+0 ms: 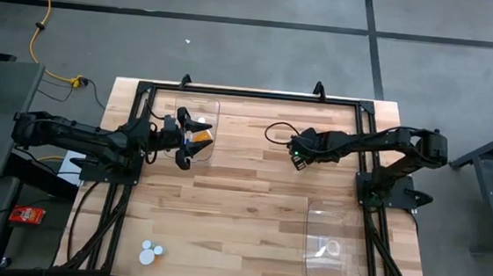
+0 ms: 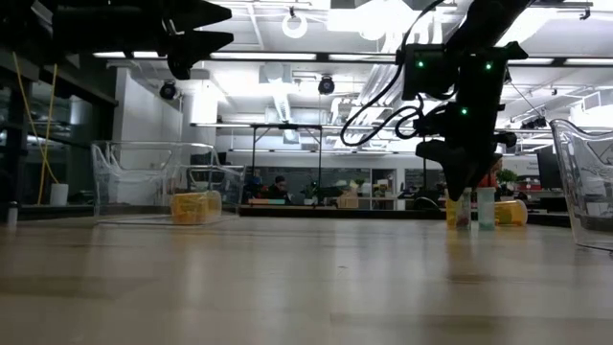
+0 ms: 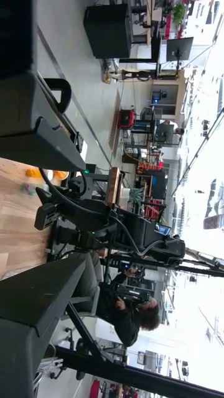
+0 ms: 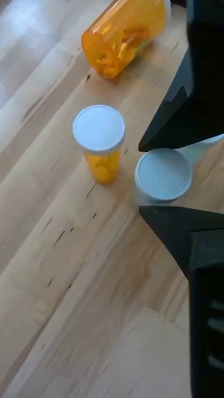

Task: Pick and place medicine bottles into bin by pill shape (circle, oval)
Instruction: Put the blue capsule bottle into the left transparent bin

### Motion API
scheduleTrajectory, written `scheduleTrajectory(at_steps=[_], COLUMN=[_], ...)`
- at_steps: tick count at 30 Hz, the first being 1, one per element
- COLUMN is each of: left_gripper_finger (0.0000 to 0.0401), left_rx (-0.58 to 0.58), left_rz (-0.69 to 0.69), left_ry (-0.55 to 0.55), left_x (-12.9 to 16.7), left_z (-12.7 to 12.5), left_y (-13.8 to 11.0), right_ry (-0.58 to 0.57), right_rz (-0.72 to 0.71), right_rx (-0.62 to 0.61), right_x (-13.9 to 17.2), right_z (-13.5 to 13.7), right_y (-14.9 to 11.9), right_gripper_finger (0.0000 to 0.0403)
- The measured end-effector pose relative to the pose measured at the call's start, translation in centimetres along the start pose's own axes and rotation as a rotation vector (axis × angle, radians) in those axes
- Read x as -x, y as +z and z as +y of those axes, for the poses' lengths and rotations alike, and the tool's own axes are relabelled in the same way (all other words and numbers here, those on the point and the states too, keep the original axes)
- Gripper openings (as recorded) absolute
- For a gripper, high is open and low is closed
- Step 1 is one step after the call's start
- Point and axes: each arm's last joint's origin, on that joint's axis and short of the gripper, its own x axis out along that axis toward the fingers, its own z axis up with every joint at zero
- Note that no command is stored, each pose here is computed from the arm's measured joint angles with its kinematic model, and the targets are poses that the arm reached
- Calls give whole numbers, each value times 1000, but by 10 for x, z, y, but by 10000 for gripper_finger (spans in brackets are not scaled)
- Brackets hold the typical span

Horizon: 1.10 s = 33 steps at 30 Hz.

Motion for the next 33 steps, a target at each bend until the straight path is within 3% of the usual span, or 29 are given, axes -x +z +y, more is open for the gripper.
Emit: scheduleTrajectory(at_steps=[16,24,33], left_gripper_finger=[227,227,227], left_rx=[0,0,-2], left_rz=[0,10,132], left_ry=[0,1,-23], left_x=[0,0,-2], left_z=[0,0,0], left_y=[0,-1,-14], right_ry=[45,354,680], right_rz=[-45,-437,-843], right_rx=[41,252,429], right_x=[12,49,92], right_z=[4,45,77], right_y=[3,15,24], right_gripper_finger=[91,89,88])
